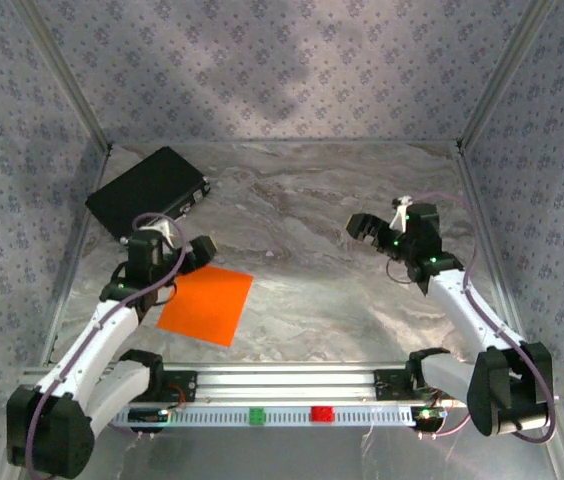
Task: Fold a paper plane with a square sheet of paper (pick it up from the middle)
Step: Move the square sheet of paper to the center of the table.
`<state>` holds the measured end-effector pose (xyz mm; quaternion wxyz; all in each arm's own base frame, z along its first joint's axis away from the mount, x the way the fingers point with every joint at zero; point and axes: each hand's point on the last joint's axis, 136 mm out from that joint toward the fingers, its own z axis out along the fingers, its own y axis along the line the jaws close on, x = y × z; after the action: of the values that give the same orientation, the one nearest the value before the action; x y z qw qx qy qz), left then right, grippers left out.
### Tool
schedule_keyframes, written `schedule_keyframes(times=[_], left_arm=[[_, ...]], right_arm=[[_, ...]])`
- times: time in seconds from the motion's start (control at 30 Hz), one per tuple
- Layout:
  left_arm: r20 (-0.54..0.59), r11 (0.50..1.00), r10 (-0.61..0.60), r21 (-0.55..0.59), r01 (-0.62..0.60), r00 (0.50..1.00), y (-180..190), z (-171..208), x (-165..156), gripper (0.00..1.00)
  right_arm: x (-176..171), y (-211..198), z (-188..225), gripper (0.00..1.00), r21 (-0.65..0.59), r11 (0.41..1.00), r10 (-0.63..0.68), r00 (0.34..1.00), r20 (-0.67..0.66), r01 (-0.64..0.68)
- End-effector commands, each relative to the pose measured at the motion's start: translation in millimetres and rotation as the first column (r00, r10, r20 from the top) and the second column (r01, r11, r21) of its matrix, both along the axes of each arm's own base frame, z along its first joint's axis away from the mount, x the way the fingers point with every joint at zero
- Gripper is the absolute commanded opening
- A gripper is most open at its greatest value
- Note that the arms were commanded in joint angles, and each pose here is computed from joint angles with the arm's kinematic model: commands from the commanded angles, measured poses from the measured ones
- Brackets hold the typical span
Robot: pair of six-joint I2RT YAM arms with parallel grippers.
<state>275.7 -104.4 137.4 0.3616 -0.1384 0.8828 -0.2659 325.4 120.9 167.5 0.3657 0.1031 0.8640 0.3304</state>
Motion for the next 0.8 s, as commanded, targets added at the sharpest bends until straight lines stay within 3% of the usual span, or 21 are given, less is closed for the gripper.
schedule_keyframes(times=[0.0, 0.4, 0.77], left_arm=[[-0.137, 1.000, -0.024, -0.013, 0.022, 0.990, -13, -34, -34, 1.00], [-0.288, 0.995, -0.074, 0.048, 0.091, 0.955, -23, -79, -55, 1.00], [-0.357, 0.998, -0.043, 0.033, 0.059, 0.933, -34, -98, -56, 1.00]], right_arm=[[-17, 9, -12, 0.99, 0.017, 1.000, -0.013, 0.998, -0.055, 0.014], [-26, 29, -30, 0.99, -0.006, 1.000, 0.015, 0.994, -0.110, -0.016], [-32, 24, -54, 0.99, -0.031, 0.999, -0.033, 0.983, -0.181, 0.028]])
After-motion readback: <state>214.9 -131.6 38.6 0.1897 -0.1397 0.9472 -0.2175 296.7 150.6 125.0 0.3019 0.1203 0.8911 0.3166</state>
